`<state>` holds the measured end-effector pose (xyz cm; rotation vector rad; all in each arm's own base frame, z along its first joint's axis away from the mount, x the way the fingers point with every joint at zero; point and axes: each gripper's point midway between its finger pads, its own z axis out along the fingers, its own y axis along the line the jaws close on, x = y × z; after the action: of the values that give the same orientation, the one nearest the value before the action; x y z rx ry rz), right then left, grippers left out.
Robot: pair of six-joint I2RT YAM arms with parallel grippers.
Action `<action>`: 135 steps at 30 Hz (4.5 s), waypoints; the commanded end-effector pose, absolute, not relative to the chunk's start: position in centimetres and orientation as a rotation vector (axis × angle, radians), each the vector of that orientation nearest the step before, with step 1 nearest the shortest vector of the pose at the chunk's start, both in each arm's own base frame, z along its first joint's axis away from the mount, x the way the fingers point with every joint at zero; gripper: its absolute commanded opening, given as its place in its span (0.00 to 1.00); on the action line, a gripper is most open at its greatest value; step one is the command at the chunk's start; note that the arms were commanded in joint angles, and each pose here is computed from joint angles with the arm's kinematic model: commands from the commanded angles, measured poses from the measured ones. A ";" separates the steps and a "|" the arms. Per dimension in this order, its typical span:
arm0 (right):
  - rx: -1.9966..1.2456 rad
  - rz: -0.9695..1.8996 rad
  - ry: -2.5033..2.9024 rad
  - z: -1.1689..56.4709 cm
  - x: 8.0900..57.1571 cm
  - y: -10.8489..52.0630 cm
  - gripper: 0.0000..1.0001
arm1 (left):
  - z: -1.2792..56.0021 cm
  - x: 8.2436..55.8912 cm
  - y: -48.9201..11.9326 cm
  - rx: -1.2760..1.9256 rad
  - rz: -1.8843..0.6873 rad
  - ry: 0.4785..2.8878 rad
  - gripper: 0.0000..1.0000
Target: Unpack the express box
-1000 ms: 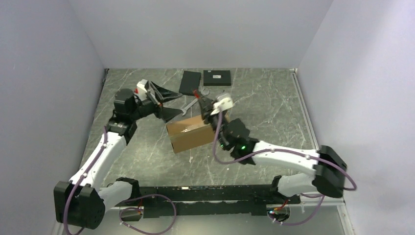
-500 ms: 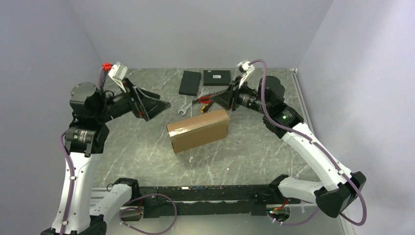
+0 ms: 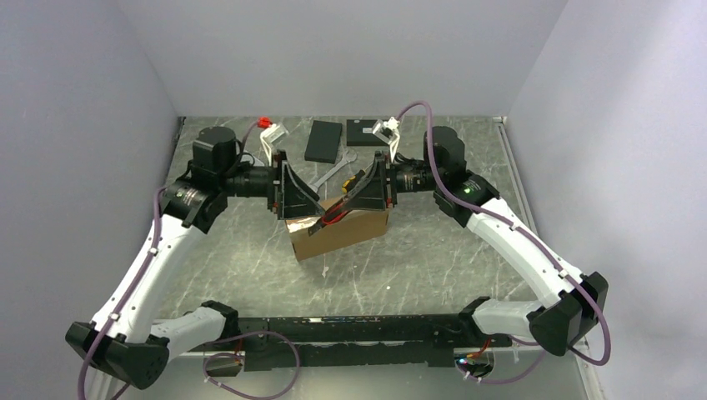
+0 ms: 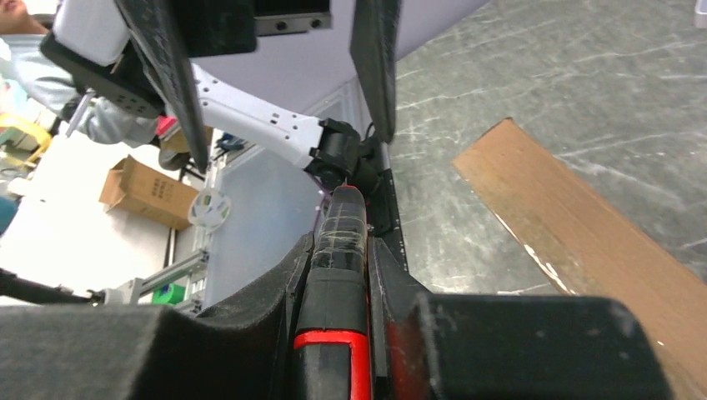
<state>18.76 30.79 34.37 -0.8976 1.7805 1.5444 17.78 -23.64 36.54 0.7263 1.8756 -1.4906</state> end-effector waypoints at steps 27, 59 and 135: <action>-0.763 1.688 1.450 36.9 16.9 31.1 0.00 | 35.5 14.9 -27.2 0.914 -1.513 1.779 0.00; -0.603 1.721 1.968 30.1 15.1 29.8 0.00 | 31.7 19.2 -25.6 0.995 -1.074 1.698 0.00; -0.185 0.756 1.645 33.2 29.4 23.2 0.00 | 27.8 28.1 -13.9 0.043 -0.809 2.190 0.99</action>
<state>27.72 25.61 31.24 -0.2317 1.6374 0.9600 29.07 -18.49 33.45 0.3432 1.8864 -1.0252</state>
